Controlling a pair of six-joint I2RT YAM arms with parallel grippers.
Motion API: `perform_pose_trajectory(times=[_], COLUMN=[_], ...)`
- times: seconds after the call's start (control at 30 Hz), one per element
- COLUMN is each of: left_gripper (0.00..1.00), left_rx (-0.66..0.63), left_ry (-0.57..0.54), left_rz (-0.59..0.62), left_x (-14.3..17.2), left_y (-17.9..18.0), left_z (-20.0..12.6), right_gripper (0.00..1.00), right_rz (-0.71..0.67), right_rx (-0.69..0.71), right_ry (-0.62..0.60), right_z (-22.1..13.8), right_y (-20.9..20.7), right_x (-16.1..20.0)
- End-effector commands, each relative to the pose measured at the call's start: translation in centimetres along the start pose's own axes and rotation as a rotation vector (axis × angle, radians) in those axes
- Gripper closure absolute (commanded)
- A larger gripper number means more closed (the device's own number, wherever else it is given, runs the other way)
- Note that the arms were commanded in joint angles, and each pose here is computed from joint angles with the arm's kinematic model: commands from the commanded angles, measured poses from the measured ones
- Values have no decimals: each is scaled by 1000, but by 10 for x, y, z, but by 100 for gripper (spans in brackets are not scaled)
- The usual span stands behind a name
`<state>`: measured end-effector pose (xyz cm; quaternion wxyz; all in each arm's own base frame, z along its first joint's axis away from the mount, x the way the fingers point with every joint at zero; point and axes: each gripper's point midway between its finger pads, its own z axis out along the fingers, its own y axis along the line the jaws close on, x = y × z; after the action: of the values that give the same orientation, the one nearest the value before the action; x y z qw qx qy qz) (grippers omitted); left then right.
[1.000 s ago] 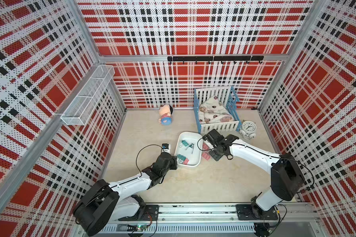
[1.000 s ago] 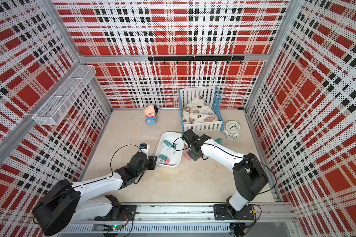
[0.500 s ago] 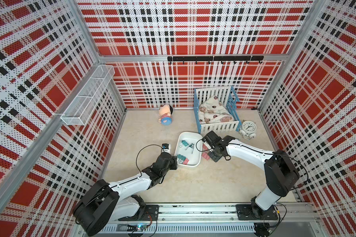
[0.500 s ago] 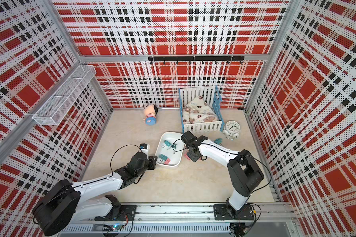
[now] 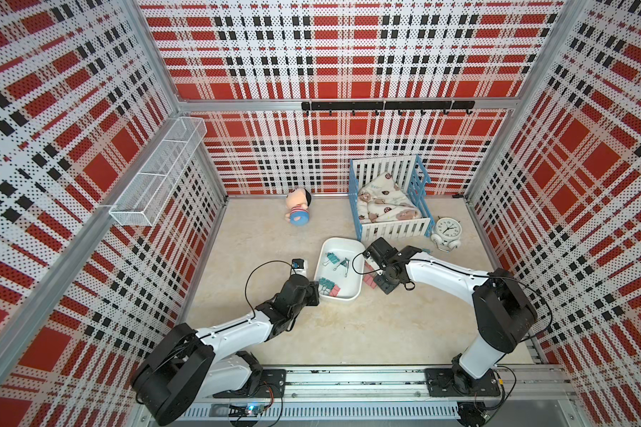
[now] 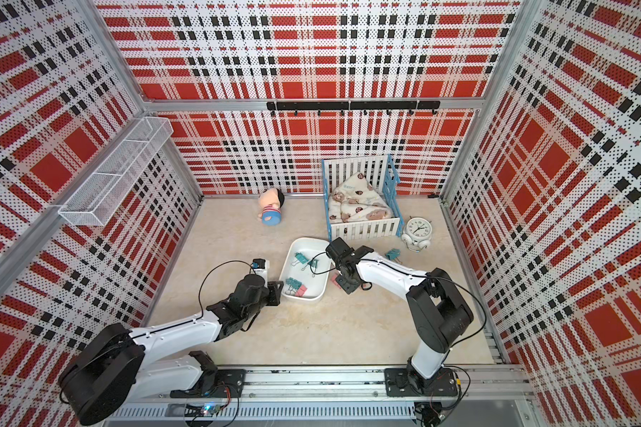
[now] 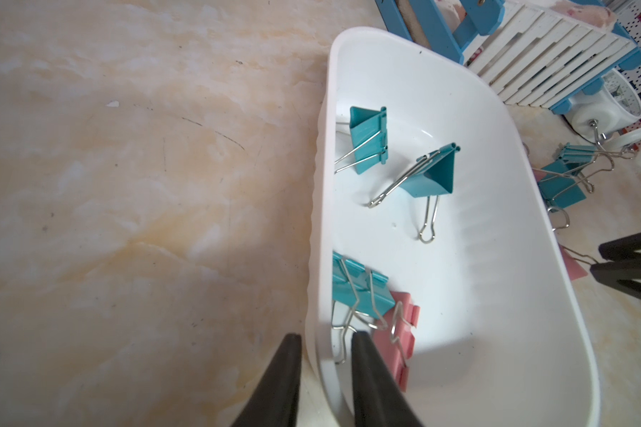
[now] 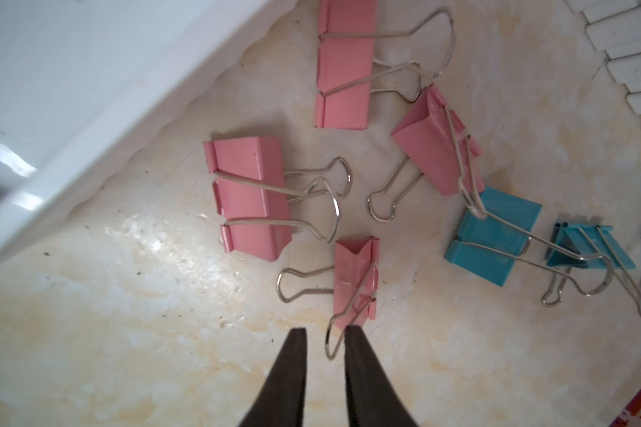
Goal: Take out the binder clips from the storage box
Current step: Place the binder clip at the center of the board.
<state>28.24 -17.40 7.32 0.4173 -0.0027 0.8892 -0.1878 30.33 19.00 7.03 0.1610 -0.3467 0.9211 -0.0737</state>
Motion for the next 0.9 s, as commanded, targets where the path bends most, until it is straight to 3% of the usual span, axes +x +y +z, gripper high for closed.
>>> perform_pose_trajectory(times=[0.0, 0.23, 0.5, 0.87], left_gripper=[69, 69, 69, 69], left_rx=[0, -11, -7, -8], left_ry=[-13, -34, -26, -13], left_rz=[4, -3, -5, 1], left_x=[-7, -13, -11, -8], left_y=[-3, -2, -3, -4], left_z=[-3, -8, -7, -3], right_gripper=[68, 64, 64, 58], right_rz=[5, -44, -131, -165], right_rx=[-18, -177, -228, -126], right_ry=[-111, -330, -289, -181], right_z=[-37, -74, -38, 4], right_y=[-4, 17, 61, 62], right_x=[-30, -109, -154, -149])
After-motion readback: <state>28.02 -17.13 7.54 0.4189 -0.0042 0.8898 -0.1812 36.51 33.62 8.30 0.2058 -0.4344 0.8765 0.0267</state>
